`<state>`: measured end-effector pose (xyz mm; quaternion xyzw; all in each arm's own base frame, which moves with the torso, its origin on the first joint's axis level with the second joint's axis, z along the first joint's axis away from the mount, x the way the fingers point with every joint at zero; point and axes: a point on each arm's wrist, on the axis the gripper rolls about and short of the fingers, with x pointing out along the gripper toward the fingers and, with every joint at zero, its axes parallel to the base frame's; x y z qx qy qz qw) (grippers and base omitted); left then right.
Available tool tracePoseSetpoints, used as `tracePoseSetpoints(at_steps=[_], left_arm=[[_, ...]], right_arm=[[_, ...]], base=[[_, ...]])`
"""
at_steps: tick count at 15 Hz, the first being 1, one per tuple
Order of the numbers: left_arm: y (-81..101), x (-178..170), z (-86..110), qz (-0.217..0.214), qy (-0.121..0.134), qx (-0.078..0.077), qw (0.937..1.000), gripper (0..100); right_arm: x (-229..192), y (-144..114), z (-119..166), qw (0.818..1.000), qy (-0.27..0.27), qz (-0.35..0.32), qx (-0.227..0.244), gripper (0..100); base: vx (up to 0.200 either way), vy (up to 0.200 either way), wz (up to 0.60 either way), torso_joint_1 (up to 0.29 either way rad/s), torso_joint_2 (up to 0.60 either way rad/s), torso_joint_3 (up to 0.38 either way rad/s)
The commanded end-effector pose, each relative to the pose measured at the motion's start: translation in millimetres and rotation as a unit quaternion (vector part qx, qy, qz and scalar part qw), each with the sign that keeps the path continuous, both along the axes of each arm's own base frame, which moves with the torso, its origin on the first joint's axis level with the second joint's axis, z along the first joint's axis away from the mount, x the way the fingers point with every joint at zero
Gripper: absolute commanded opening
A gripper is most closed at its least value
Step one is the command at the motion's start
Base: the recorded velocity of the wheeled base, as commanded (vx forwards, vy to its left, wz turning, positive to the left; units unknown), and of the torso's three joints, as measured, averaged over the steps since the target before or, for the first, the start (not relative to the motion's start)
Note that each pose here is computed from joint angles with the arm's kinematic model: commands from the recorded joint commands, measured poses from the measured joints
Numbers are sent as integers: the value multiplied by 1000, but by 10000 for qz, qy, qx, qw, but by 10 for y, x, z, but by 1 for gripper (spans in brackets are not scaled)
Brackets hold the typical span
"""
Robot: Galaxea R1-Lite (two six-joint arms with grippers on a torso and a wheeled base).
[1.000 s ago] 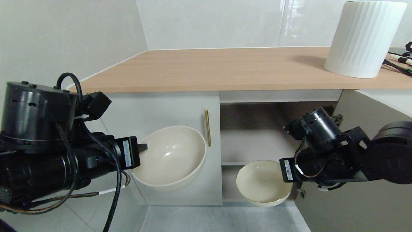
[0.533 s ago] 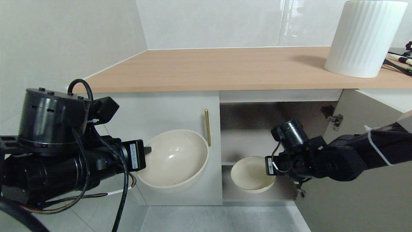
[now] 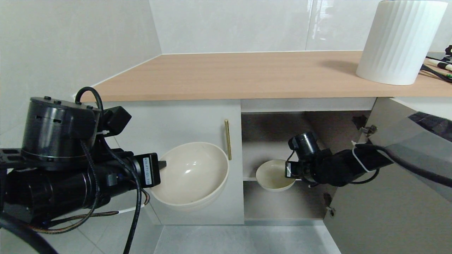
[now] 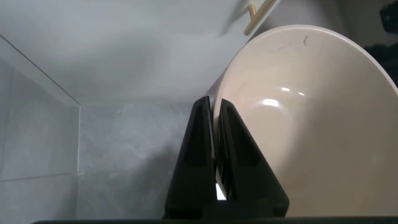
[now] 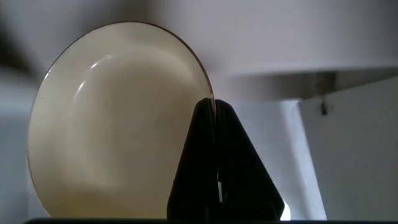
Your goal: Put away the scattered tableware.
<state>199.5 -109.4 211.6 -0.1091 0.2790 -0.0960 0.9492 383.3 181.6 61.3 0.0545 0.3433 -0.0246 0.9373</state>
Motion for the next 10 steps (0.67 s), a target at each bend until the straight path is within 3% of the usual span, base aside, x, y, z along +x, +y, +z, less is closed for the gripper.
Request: tracePoseSetpoints(at_steps=[1, 10], left_arm=[[-2, 3, -8, 4, 14, 7, 10000, 0], [-16, 20, -33, -4, 60, 34, 10000, 0]], right_arm=[[190, -83, -245, 9997, 124, -227, -53, 0], [545, -194, -486, 9966, -40, -816, -41, 0]], base=[[0, 0, 0, 0, 0, 0], [0, 0, 0, 0, 0, 0]])
